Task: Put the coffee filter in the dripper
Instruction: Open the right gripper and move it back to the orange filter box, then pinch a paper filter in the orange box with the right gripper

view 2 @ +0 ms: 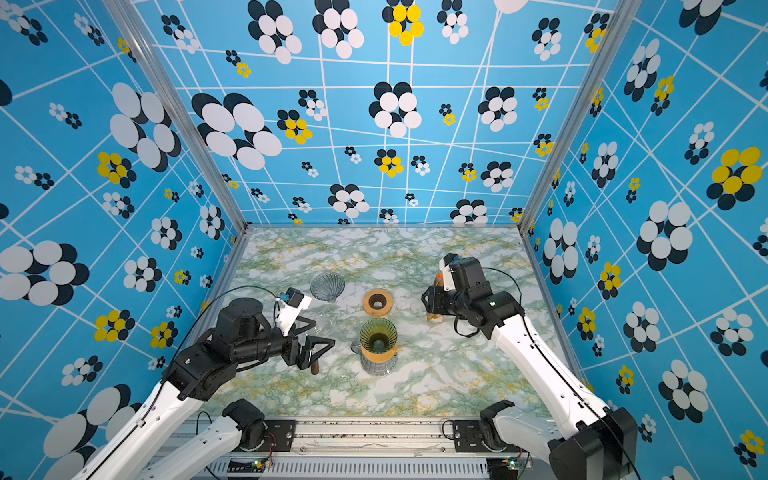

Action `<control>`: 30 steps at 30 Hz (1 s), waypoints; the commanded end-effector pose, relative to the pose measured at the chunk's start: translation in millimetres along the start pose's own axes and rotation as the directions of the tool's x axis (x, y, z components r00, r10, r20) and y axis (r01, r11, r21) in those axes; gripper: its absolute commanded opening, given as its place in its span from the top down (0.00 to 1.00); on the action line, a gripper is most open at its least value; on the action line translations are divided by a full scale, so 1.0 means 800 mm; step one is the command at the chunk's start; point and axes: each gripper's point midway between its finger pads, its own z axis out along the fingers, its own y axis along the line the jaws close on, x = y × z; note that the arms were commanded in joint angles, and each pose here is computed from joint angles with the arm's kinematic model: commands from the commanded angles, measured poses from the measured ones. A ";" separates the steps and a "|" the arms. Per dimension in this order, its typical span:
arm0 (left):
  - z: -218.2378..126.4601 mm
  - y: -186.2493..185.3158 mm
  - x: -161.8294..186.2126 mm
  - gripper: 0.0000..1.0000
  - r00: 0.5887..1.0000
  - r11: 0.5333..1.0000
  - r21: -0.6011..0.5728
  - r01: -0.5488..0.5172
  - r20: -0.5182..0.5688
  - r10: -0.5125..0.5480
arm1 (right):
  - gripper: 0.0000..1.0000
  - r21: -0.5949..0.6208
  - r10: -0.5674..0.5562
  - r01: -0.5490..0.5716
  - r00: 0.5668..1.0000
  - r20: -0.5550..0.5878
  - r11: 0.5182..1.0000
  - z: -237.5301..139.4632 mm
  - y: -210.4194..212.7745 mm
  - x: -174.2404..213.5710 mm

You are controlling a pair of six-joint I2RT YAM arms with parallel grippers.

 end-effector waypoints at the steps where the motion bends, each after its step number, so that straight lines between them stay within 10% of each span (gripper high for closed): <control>1: 0.000 0.001 0.002 0.01 1.000 1.000 0.002 0.012 0.003 -0.012 | 0.48 0.077 -0.038 0.034 0.998 0.050 0.996 0.004 -0.032 -0.016; 14: -0.002 -0.002 0.001 0.01 1.000 1.000 0.016 0.008 0.007 -0.008 | 0.78 0.180 -0.076 0.080 0.997 -0.028 0.980 0.058 -0.082 -0.041; 30: -0.001 0.000 0.002 0.01 1.000 1.000 0.013 0.012 0.004 -0.012 | 0.78 0.225 -0.112 0.129 0.990 -0.086 0.966 0.088 -0.096 -0.051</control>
